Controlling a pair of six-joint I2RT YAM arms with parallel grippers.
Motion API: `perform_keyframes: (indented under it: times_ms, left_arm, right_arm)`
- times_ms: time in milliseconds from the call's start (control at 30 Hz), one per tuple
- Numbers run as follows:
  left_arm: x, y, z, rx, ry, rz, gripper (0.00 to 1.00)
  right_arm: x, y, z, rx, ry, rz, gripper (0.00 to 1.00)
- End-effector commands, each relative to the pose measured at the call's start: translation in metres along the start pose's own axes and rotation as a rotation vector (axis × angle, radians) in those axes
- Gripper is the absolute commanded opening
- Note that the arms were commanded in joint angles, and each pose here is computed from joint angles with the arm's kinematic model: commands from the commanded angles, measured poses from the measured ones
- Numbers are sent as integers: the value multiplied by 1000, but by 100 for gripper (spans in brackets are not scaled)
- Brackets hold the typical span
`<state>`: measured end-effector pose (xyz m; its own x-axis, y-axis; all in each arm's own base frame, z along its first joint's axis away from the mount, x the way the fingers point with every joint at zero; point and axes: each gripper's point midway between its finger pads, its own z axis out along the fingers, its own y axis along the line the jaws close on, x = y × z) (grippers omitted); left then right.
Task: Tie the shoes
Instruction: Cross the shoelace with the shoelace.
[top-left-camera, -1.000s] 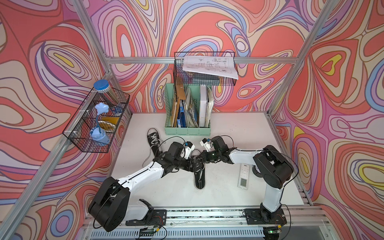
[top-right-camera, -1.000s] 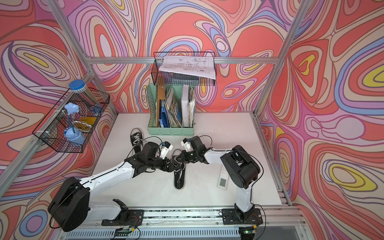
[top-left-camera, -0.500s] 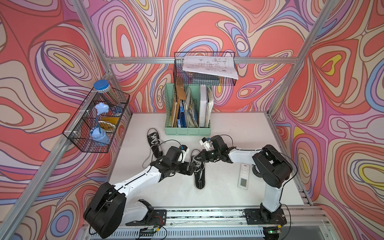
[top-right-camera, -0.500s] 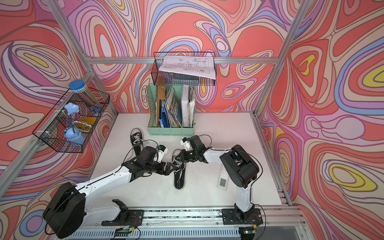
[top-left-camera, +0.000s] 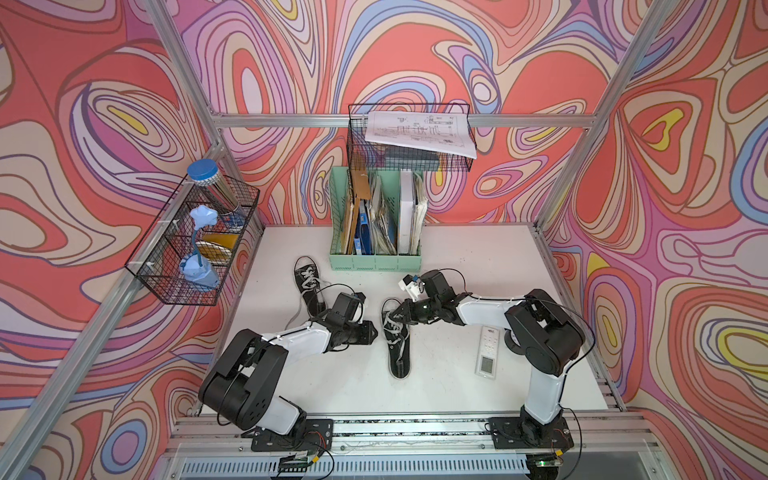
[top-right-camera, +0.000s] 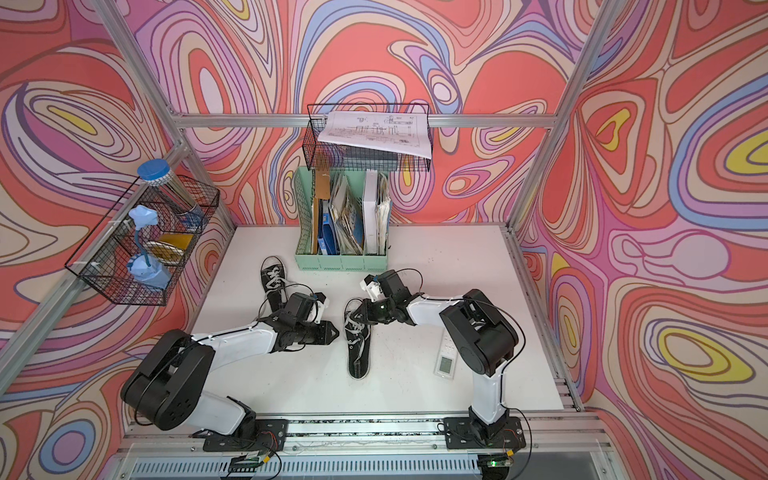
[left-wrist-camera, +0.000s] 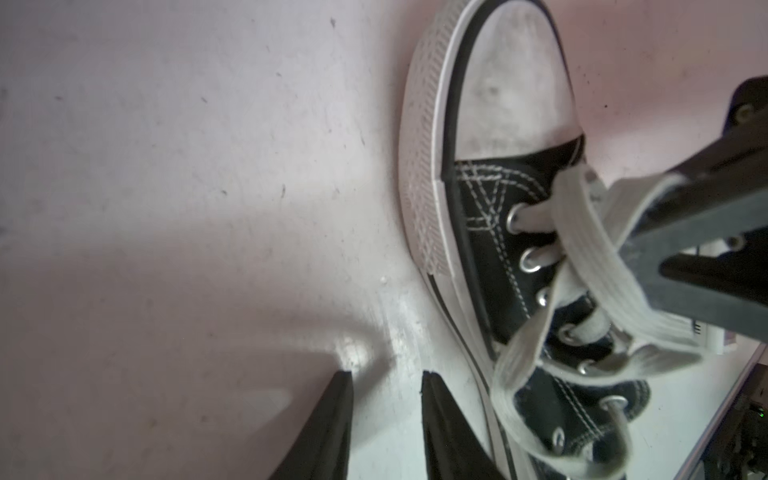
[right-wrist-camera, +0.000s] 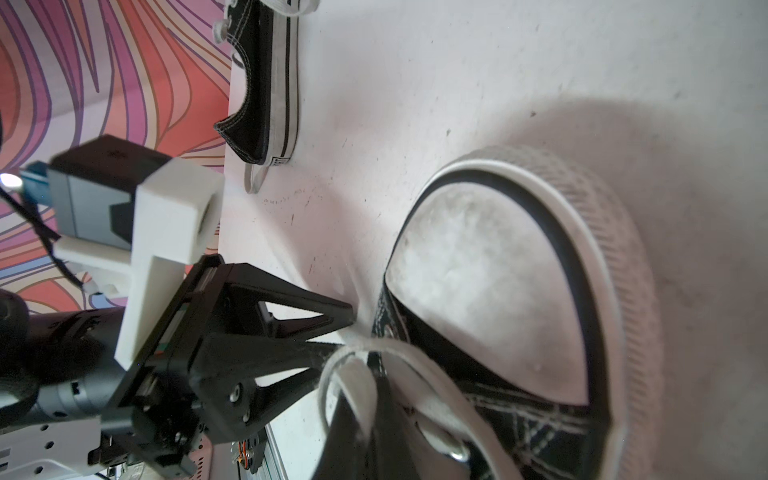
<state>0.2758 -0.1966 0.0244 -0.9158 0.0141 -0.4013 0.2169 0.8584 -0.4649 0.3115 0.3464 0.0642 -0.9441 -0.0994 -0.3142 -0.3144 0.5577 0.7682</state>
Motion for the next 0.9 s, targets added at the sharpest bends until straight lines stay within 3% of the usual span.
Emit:
perform_keyframes:
  times_ms: [0, 867]
  left_arm:
    - [2, -8, 7, 61, 22, -20, 33]
    - [-14, -42, -10, 195, -9, 48, 38]
  right_arm:
    - [-3, 1, 0, 11, -5, -19, 0]
    - [-4, 4, -3, 15, -7, -30, 0]
